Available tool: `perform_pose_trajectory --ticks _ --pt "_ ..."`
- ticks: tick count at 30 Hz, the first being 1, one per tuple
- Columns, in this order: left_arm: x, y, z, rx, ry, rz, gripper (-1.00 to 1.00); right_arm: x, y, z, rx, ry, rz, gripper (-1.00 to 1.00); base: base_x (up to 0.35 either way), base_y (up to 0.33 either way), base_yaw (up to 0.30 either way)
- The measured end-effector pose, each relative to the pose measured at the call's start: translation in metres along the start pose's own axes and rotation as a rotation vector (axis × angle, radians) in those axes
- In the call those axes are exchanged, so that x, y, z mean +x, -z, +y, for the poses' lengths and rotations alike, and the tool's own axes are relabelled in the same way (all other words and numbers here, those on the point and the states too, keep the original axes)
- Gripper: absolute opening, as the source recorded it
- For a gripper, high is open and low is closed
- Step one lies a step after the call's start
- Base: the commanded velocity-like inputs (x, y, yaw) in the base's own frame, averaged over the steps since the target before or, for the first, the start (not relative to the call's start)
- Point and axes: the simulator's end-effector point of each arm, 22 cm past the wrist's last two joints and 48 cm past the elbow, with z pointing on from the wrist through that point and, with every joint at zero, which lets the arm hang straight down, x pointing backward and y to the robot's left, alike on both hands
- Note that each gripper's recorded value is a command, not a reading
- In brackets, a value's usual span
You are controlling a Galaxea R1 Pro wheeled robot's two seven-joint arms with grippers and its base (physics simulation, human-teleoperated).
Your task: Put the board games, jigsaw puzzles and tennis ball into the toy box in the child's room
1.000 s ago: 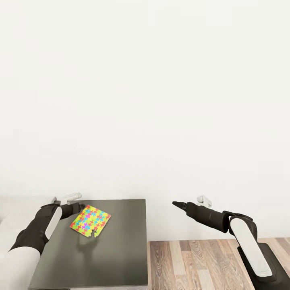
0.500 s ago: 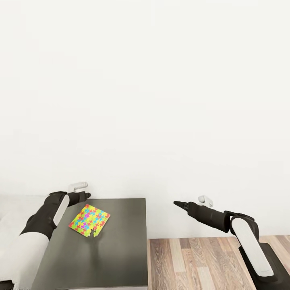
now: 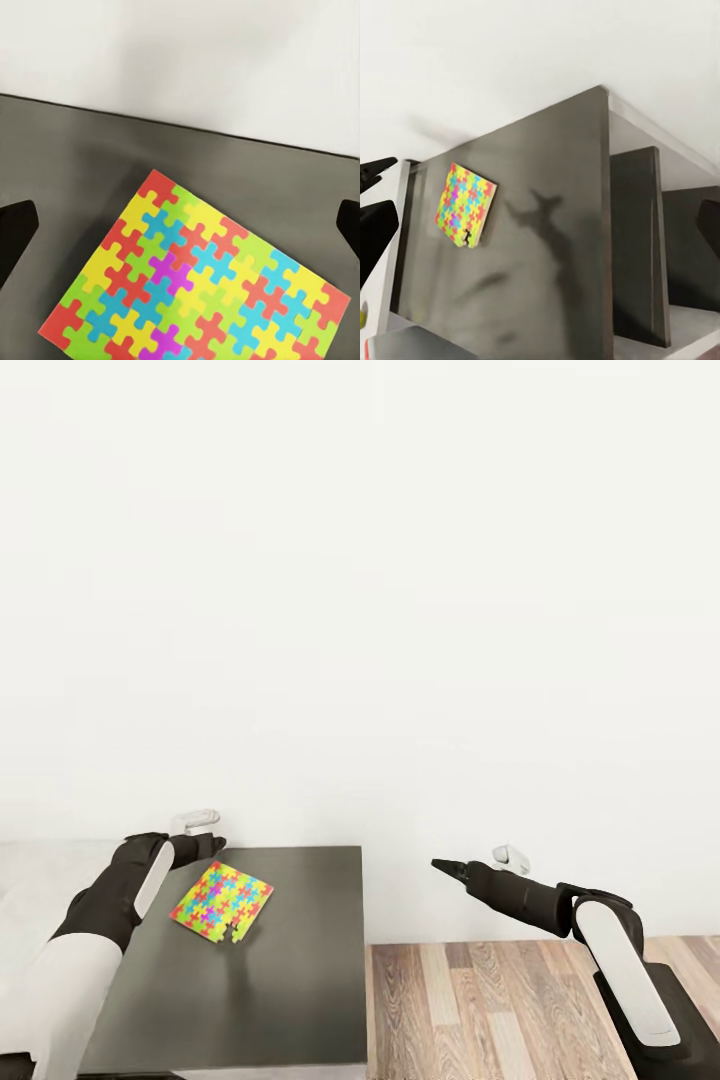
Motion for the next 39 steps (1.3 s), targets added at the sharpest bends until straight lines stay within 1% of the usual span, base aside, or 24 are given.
perform_pose_trajectory --ticks 23,28,33,39 --pt "0.021 -0.017 0.003 -0.004 -0.012 0.036 1.0 0.009 -0.01 -0.013 0.014 -0.023 0.026 1.0 0.0 0.0 0.0" --pt "0.024 -0.023 0.006 -0.014 -0.012 0.025 1.0 0.012 -0.013 -0.014 0.013 -0.029 0.032 1.0 0.001 0.0 0.0" --pt "0.041 -0.031 0.011 -0.022 -0.004 0.057 1.0 0.016 -0.017 -0.015 0.012 -0.033 0.042 1.0 0.053 0.0 0.0" --pt "0.052 -0.037 0.015 -0.023 0.004 0.083 1.0 0.019 -0.019 -0.018 0.015 -0.038 0.05 1.0 0.084 0.0 0.0"
